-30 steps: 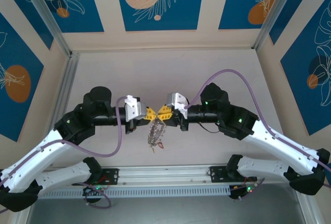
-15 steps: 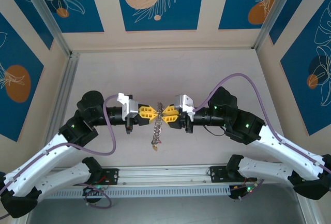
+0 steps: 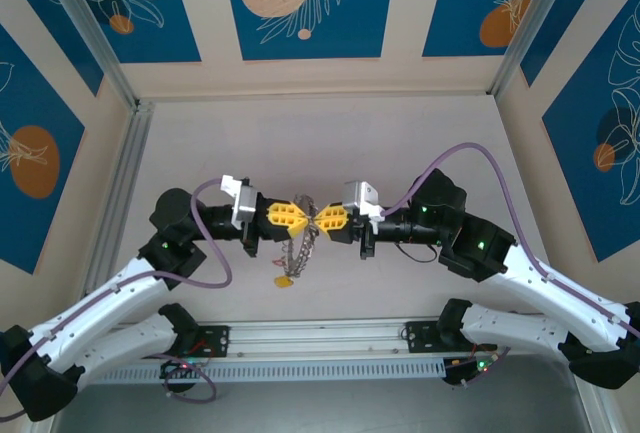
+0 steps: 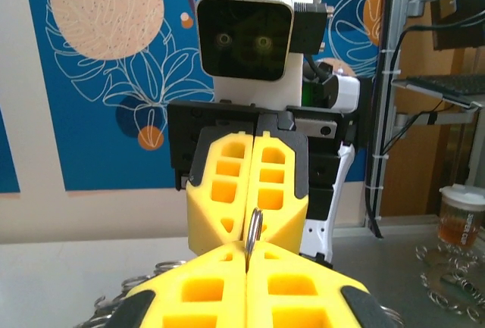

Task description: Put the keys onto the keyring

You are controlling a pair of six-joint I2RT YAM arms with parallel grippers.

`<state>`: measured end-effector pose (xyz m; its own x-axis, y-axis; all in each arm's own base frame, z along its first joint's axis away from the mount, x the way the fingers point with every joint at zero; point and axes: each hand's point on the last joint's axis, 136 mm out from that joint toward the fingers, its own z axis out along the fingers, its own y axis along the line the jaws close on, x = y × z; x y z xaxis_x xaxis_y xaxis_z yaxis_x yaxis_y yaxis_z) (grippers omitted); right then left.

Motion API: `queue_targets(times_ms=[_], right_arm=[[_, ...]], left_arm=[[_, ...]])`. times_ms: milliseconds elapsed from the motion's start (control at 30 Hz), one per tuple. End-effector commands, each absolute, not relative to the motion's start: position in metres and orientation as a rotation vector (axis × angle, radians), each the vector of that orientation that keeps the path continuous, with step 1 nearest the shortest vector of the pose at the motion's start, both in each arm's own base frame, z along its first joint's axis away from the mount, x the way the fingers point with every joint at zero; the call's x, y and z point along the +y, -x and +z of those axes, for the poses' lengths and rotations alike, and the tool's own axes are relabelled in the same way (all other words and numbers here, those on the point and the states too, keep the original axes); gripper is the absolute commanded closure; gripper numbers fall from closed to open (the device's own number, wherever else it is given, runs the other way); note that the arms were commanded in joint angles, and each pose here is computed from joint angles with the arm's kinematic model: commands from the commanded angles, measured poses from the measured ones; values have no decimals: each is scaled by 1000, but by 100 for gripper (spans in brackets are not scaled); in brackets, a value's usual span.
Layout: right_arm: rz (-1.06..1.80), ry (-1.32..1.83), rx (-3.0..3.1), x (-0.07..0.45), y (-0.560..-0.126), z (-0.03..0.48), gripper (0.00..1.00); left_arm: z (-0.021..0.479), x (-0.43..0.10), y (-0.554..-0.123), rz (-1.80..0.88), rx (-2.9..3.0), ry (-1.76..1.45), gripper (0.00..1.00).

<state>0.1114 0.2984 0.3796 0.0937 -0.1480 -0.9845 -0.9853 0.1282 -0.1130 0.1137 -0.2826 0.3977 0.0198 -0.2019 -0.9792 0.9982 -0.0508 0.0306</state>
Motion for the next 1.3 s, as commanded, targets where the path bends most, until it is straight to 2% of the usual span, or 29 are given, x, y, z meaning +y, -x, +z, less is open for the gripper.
queue_targets(times_ms=[0,533,667,967,1100,1267], right_arm=[[1020,1316,1296,303,-100,367,94],[1052,1322,1282,307,-95,367,95],[1018,1273,1270,299,-98,375,87],[967,1166,1230,275,-99,398,58],[973,1150,1190,277,-99,409,55],[979,1160,1188,289,-105,409,58]], left_arm=[[437,-271,-110,-1306,855,-1040,100],[435,-273,-119,-1313,872,-1006,100],[439,-272,-116,-1324,860,-1021,100],[436,-271,-108,-1342,884,-1093,100],[430,-274,-106,-1340,910,-1130,100],[426,-275,-105,-1348,929,-1155,100]])
